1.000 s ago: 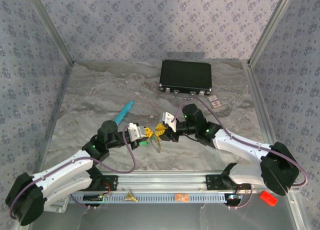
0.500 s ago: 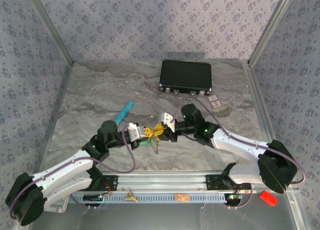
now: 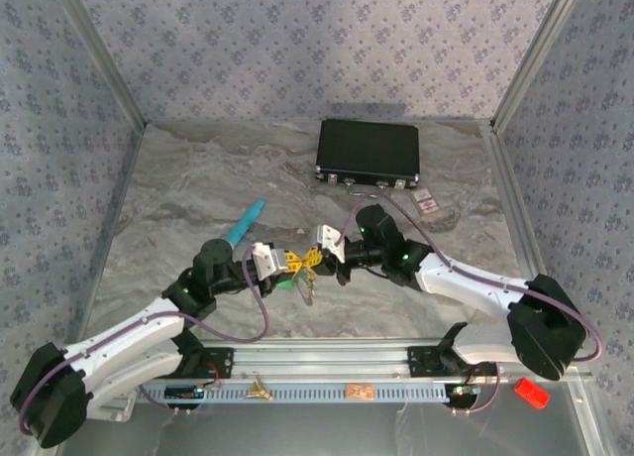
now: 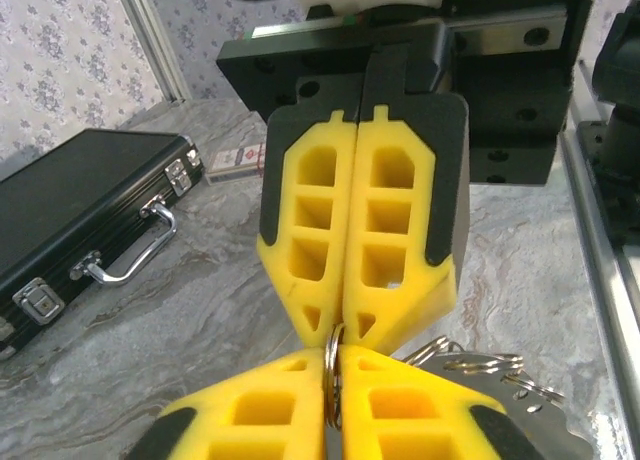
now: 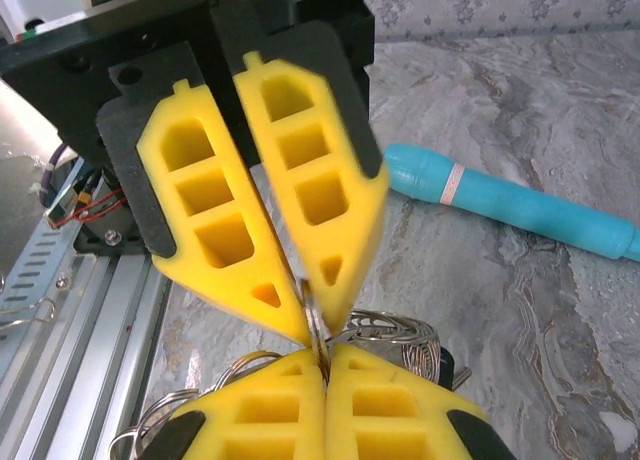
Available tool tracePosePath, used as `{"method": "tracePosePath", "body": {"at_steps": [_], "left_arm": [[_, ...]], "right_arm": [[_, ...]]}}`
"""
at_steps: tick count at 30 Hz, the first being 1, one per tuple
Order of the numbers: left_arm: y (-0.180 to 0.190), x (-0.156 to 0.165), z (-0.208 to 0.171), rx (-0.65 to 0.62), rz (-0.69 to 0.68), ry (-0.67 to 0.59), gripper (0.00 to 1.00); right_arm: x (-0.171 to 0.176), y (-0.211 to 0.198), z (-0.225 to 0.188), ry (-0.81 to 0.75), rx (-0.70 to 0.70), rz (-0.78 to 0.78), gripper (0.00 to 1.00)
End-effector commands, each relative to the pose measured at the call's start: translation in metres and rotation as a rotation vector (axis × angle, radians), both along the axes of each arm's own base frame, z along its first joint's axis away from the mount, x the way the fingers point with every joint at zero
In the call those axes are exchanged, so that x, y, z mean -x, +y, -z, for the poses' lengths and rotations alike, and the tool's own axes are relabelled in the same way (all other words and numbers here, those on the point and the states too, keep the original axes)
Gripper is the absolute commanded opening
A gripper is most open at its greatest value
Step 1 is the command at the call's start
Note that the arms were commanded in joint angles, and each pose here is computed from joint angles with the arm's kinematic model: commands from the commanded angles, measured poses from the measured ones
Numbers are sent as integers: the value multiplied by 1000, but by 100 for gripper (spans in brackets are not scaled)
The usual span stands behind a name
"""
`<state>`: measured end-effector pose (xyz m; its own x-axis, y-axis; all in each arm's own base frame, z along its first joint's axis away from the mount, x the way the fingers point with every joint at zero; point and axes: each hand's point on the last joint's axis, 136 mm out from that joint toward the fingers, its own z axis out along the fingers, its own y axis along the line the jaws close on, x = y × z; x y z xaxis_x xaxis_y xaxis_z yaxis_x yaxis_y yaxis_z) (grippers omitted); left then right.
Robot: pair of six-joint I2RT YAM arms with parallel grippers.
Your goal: Put the keys on the keyring
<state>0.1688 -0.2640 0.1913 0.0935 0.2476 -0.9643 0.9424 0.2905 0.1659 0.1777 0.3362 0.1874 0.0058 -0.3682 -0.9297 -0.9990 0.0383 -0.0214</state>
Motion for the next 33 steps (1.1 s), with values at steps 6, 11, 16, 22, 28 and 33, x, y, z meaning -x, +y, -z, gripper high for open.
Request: {"method": "tracePosePath", "body": {"at_steps": [6,11,16,22,28,33], "left_arm": [[2,-5,0,-109,-26,46,22],[-1,-4,6,-135,-2,57,21],[-5,-1,5,-136,30,63,21],[-9,2,1,-121,58,62,14],[-8,5,0,-111,68,53,0],[-8,7,-4,-66,72,33,0]], "right_arm": [[3,-9,0,-98,189,-21,0],[6,-10,2,-127,265,-38,0],[7,-3,-1,-142,271,-50,0],[10,5,-2,-156,292,-75,0],[0,-1,-8,-126,240,-11,14],[-2,-10,-9,-33,141,21,22]]}}
